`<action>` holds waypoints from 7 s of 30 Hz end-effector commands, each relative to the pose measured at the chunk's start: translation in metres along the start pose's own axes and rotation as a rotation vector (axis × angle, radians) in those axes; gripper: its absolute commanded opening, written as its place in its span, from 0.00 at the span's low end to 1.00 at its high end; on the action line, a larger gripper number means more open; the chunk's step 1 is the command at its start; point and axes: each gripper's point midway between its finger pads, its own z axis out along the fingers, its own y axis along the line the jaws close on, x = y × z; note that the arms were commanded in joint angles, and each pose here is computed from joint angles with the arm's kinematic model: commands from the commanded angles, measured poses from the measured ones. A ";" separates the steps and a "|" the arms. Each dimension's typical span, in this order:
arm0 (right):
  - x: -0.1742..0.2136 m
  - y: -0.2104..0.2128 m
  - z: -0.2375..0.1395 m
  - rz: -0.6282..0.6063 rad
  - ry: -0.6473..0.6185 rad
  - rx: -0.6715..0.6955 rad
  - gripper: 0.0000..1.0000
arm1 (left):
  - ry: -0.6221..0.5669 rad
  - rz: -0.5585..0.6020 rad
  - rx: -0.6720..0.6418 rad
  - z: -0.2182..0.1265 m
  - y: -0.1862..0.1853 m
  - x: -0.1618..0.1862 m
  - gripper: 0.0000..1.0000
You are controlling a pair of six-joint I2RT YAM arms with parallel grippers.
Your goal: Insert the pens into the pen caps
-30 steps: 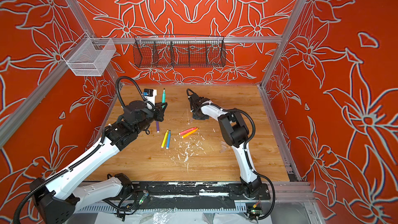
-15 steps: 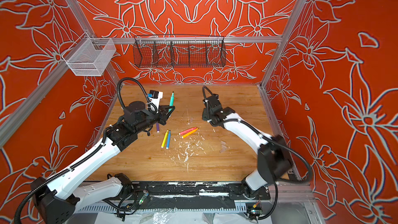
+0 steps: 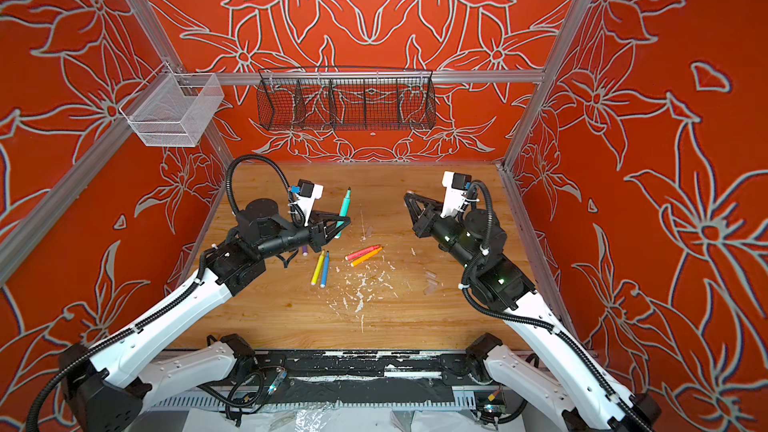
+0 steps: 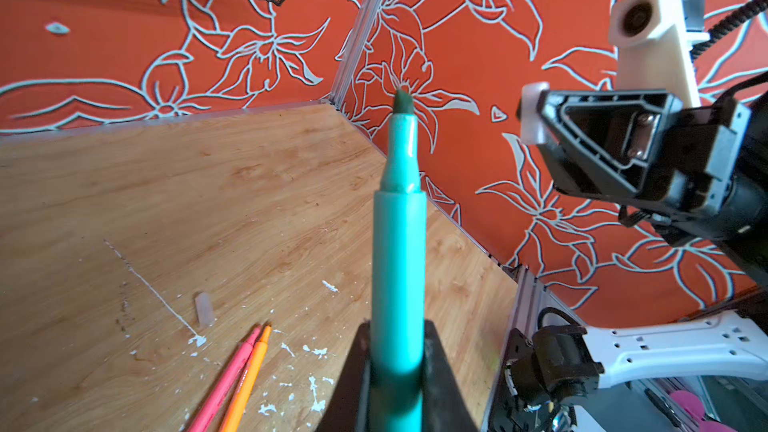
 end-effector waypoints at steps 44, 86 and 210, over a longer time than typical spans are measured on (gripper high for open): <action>0.005 0.093 0.041 -0.004 -0.142 -0.440 0.00 | -0.066 0.146 0.175 -0.015 -0.063 -0.006 0.00; 0.012 0.105 0.048 0.059 -0.104 -0.473 0.00 | -0.068 0.152 0.152 -0.014 -0.059 -0.005 0.00; 0.062 0.100 0.054 -0.051 0.168 -0.361 0.12 | -0.099 0.515 0.040 -0.032 -0.045 0.003 0.00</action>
